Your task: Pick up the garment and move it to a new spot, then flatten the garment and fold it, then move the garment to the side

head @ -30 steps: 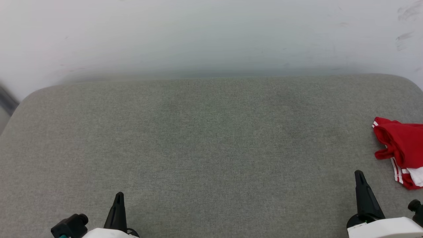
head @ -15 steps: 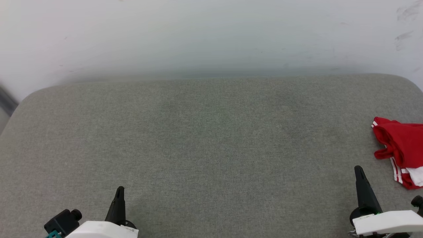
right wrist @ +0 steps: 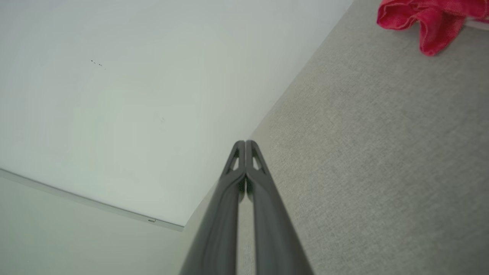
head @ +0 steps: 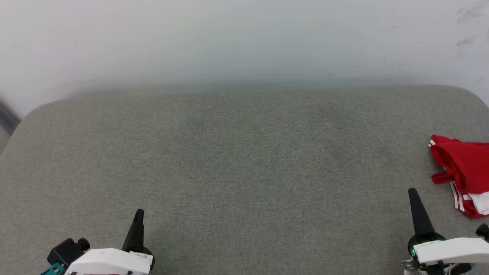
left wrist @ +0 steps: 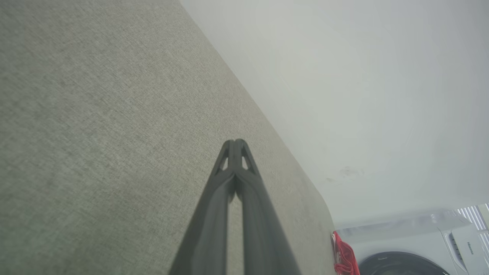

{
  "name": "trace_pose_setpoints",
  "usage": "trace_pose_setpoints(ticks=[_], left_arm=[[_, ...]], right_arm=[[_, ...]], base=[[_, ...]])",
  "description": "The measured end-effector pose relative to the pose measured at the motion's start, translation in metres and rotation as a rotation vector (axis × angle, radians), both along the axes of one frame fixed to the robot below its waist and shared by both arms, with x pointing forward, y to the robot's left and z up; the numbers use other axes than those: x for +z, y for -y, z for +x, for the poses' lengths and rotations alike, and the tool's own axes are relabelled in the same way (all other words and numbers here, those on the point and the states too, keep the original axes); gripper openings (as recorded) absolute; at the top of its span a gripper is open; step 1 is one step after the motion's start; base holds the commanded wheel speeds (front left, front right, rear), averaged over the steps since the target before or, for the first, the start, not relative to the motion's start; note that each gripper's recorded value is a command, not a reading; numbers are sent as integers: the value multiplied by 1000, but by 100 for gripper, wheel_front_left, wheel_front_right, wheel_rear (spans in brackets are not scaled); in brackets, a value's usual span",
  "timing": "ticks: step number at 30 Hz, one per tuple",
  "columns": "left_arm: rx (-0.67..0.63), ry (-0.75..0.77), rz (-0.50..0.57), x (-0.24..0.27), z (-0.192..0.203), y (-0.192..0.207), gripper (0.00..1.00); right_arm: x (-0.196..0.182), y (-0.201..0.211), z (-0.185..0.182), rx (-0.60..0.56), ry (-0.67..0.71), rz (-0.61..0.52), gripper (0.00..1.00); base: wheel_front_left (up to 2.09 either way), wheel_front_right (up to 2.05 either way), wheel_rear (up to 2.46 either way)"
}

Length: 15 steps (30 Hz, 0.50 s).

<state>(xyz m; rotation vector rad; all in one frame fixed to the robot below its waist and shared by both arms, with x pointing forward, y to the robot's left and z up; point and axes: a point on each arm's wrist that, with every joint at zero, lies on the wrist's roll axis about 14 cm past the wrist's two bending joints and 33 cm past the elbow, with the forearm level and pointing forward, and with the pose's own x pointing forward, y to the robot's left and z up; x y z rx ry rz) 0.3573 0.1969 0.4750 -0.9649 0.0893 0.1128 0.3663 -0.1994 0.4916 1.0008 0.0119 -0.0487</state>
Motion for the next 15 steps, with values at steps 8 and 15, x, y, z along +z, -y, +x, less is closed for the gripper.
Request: trace_pose_setpoints(ticks=[8,15], left_arm=[[1,13,-94,3,5,0,0],[-2,22,-169,5,9,0,0]], right_arm=[[0,0,3,0,-2,86,0],[3,0,7,2,4,157,0]], base=[[0,0,0],[0,0,0]])
